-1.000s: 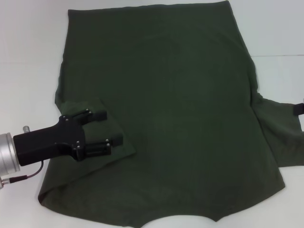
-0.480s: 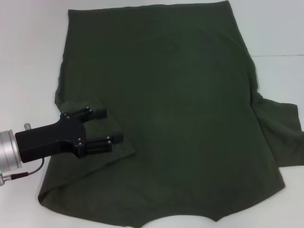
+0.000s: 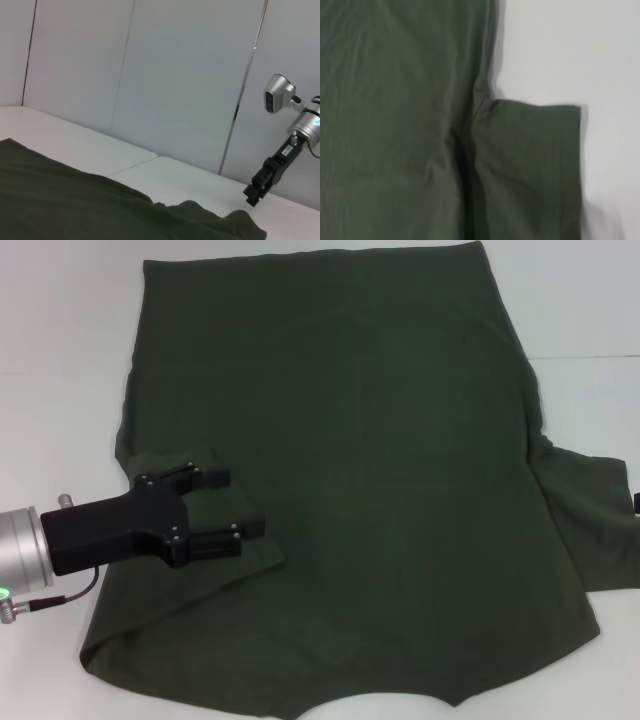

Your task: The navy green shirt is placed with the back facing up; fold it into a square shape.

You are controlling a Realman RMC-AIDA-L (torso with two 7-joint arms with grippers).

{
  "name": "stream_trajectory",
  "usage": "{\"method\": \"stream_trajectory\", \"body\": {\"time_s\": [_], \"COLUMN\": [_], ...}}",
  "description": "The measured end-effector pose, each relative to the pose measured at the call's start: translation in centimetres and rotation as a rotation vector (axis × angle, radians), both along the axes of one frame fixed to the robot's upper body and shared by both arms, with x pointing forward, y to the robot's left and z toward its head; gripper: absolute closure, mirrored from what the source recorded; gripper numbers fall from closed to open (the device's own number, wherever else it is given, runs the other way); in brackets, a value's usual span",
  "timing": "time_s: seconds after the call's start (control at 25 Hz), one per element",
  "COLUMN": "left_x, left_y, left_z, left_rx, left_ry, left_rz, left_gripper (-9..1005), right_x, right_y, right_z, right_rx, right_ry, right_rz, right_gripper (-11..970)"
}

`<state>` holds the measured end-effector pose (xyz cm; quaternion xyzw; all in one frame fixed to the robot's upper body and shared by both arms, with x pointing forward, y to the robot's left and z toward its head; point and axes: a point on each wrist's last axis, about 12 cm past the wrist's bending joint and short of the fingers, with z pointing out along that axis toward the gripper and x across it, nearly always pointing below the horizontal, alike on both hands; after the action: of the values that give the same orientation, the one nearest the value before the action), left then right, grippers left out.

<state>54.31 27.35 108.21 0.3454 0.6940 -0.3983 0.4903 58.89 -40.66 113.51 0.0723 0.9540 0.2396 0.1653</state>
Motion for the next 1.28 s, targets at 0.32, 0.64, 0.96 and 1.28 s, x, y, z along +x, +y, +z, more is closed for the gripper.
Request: {"method": "stream_trajectory", "body": {"time_s": [0.32, 0.64, 0.96, 1.28], "left_x": [0.2, 0.4, 0.6, 0.8], "left_y": [-0.1, -0.3, -0.5, -0.6], "left_z": [0.0, -0.1, 0.0, 0.0], "left_rx": [0.007, 0.009, 0.016, 0.027], "left_ry": [-0.001, 0.004, 0.001, 0.001], "left_rz": [0.005, 0.007, 0.001, 0.002], "left_gripper": [86, 86, 87, 87], "right_x": [0.1, 0.7, 1.0, 0.9], "right_y": [0.1, 0.9, 1.8, 2.1], "right_z": [-1.2, -1.7, -2.4, -2.7], "right_rx": [-0.015, -0.015, -0.012, -0.004], "right_ry": [-0.017, -0.034, -0.036, -0.029], "right_rz": [0.003, 0.015, 0.025, 0.028], "right_gripper": [24, 24, 24, 24]}}
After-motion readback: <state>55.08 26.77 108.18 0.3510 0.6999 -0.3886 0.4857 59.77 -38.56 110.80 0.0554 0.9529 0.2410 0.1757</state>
